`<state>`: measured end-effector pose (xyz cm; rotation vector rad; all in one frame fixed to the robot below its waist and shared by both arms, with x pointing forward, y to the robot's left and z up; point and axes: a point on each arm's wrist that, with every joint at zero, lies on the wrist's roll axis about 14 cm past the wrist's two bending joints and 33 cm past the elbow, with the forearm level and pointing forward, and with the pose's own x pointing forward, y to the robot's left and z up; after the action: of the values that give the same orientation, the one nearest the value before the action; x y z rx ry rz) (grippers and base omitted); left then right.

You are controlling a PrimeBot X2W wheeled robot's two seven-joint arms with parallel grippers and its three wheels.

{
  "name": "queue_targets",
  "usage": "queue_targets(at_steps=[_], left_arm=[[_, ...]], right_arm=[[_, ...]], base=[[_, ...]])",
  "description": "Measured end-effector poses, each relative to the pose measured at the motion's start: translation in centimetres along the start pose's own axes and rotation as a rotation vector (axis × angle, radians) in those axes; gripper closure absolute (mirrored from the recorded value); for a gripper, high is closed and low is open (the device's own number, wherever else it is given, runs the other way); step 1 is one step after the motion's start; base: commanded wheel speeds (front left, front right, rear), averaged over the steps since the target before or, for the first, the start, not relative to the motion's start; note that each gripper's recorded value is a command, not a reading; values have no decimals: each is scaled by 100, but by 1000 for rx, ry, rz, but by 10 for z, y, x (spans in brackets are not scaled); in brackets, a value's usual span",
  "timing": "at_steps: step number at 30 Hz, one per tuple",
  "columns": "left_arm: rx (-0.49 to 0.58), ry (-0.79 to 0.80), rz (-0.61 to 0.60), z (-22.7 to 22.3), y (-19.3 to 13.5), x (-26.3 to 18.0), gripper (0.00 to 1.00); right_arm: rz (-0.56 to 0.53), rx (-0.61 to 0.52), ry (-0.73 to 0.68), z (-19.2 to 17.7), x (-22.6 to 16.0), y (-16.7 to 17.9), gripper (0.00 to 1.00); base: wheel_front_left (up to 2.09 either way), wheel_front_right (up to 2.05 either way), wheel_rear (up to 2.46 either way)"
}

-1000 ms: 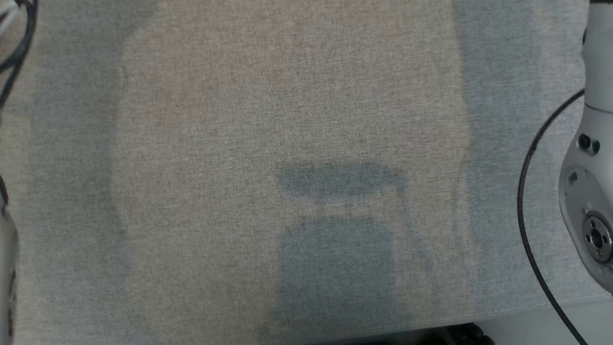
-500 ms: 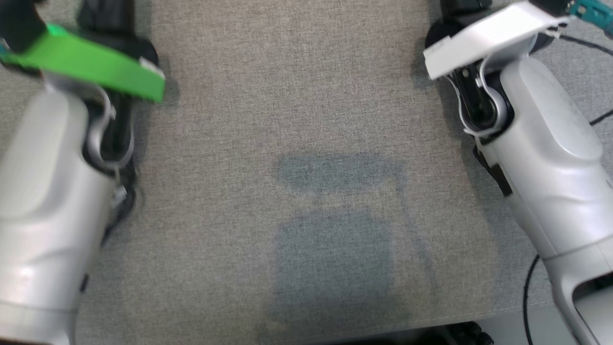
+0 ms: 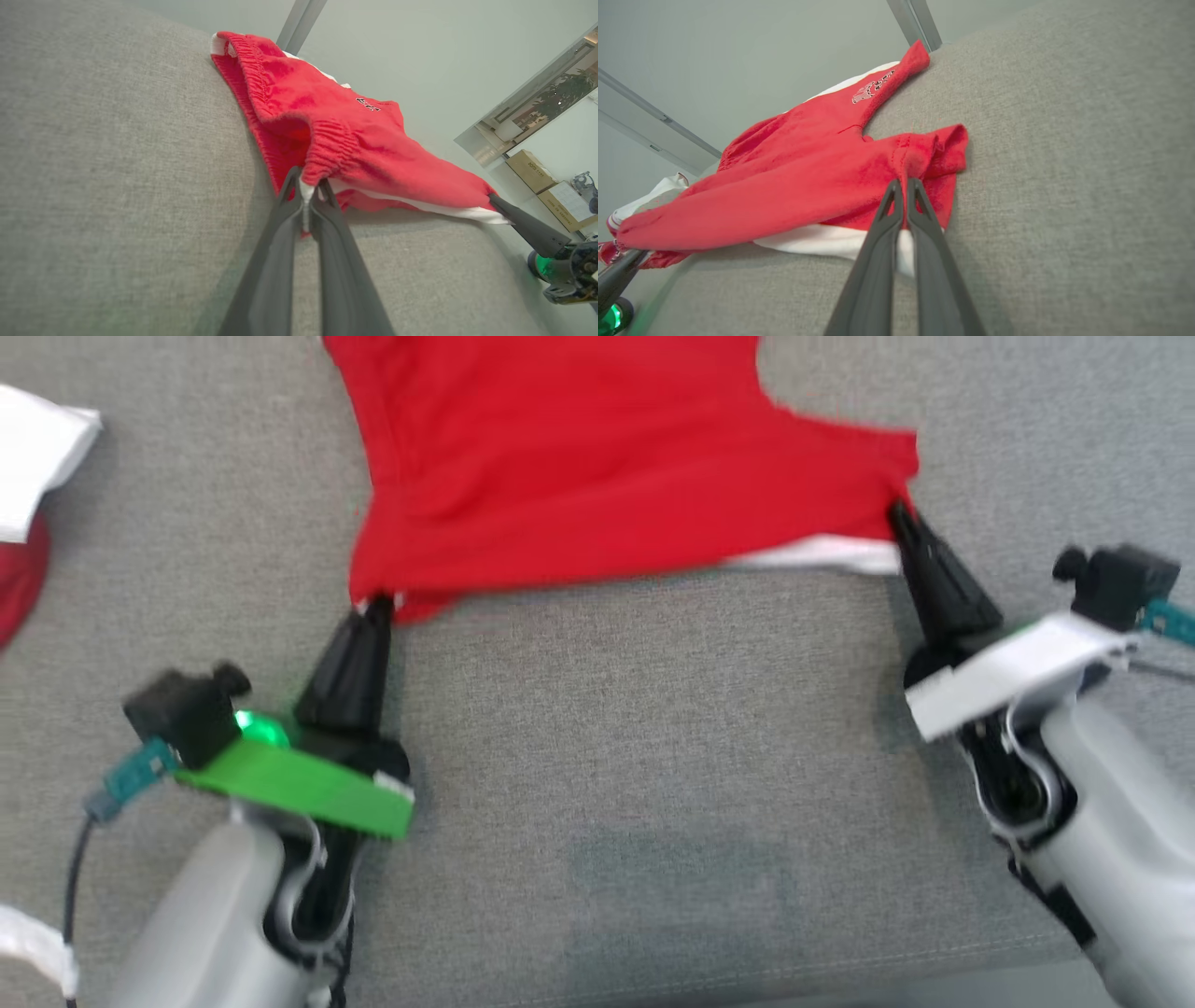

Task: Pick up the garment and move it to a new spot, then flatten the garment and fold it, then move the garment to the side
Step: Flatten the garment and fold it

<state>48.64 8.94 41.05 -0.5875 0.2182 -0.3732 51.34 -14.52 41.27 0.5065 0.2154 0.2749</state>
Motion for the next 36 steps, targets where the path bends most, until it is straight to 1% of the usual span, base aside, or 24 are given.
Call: queue_targets(at_steps=[4,11,14,18,24,27,31,35,36], left_arm=[[-13,41,19,-15,-12,-40,100],[-41,85,57,-39,-38,-107,100],[-69,67,70,-41,-49,-126,100],[-58,62,16,-43,-74,-139,100],[-48,52,-20,-39,-86,-142,100],[-63,44,-33,-33,-89,-138,100],[-91,43,-49,-19,-90,-125,100],[-84,30,-67,5,-87,-103,100],[-97,22,-68,11,-86,-98,100]], right_arm=[[-19,24,29,-6,-42,3,100],[-36,28,32,-5,-111,14,100],[-39,36,1,1,-134,21,100],[-31,34,-24,4,-161,35,100],[-35,11,-54,13,-168,40,100],[-30,1,-55,15,-163,43,100],[-9,-30,-83,34,-139,46,100],[35,-84,-68,47,-102,53,100],[42,-93,-63,50,-92,54,100]], base=[[0,0,0],[0,0,0],[0,0,0],[0,0,0],[0,0,0],[0,0,0],[0,0,0],[0,0,0],[0,0,0]])
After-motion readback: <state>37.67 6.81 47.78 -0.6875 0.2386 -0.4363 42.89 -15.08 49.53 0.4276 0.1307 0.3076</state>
